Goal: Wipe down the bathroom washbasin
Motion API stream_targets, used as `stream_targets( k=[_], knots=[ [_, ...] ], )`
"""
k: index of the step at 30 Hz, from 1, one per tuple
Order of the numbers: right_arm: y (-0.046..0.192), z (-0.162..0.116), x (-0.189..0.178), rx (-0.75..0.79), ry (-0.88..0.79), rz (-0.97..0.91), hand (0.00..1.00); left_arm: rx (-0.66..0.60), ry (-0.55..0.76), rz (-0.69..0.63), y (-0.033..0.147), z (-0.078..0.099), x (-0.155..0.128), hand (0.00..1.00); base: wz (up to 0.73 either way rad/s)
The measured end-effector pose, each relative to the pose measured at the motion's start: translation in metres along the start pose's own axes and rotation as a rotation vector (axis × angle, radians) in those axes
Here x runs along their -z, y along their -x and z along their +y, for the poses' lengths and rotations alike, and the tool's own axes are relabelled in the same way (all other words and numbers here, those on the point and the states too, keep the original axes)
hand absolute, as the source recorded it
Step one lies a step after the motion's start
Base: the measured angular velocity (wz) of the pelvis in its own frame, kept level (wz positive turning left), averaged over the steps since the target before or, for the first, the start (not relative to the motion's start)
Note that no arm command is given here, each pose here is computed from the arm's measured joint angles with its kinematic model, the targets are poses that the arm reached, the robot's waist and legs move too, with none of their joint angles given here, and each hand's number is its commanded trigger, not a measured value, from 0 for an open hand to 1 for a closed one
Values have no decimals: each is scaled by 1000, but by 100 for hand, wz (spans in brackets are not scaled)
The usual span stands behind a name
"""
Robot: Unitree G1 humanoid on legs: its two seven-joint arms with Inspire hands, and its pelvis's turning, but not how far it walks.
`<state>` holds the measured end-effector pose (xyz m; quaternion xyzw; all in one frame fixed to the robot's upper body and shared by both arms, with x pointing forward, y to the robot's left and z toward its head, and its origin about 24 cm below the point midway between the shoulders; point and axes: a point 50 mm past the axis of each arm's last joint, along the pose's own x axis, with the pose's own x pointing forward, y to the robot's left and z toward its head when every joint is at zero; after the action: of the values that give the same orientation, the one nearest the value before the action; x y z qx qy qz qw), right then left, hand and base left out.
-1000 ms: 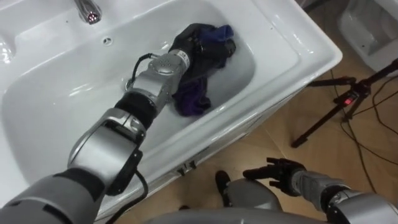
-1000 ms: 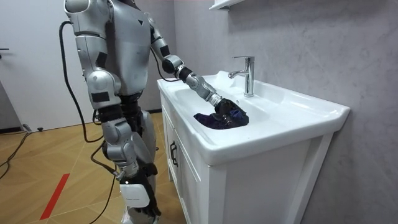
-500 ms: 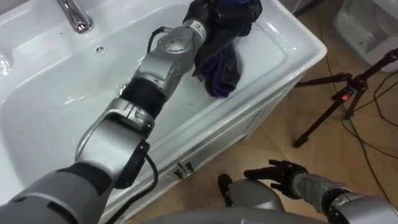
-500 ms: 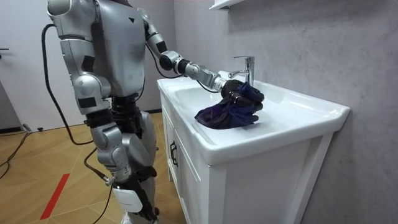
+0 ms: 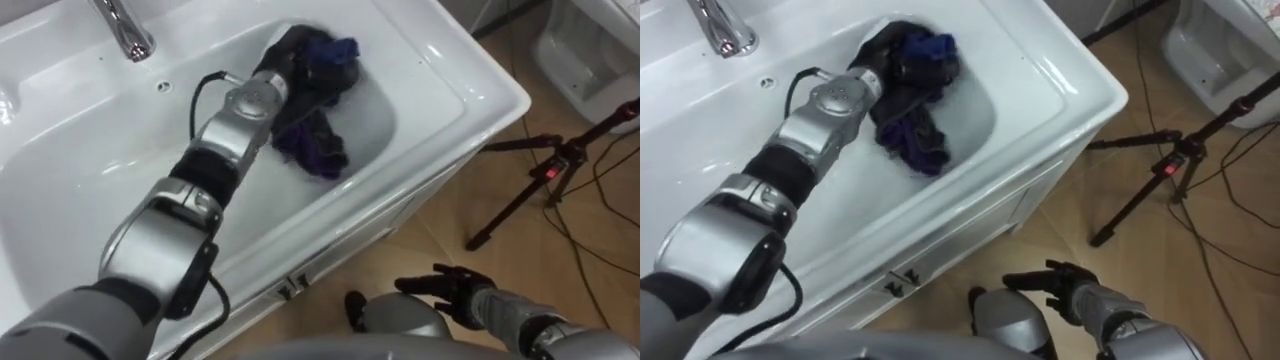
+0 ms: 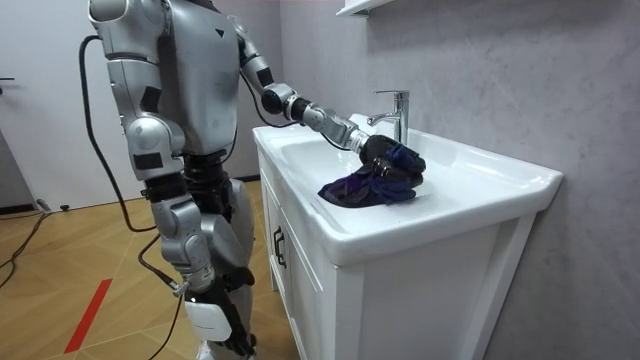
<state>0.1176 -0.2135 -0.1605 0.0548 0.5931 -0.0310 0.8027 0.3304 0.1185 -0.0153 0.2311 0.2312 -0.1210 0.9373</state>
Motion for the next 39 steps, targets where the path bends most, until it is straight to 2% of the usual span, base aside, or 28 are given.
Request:
stream_targets(
  k=[4, 7, 9, 12, 16, 22, 31, 37, 39],
  knots=[
    [1, -5, 9, 16, -34, 10, 0, -34, -101, 80, 6, -2, 37, 100, 0],
    [2, -6, 14, 22, -36, 16, 0, -47, -128, 124, 10, -3, 52, 100, 8],
    [3, -8, 21, 27, -43, 28, 0, -55, -170, 181, 16, -6, 75, 100, -2],
    [4, -11, 29, 35, -65, 44, 0, -69, -187, 228, 24, -8, 95, 100, 6],
    [5, -14, 35, 44, -81, 57, 0, -85, -182, 258, 31, -9, 109, 100, 2],
    [6, -19, 40, 58, -119, 59, 0, -90, -268, 266, 40, -14, 124, 100, 1],
    [11, -31, 52, 95, -201, 61, 0, -125, -353, 271, 49, -8, 137, 100, -2],
    [13, -38, 54, 116, -198, 58, 0, -215, -386, 319, 68, 18, 160, 100, 0],
    [15, -43, 55, 127, -196, 60, 0, -249, -433, 314, 73, 30, 162, 100, 0]
  ],
)
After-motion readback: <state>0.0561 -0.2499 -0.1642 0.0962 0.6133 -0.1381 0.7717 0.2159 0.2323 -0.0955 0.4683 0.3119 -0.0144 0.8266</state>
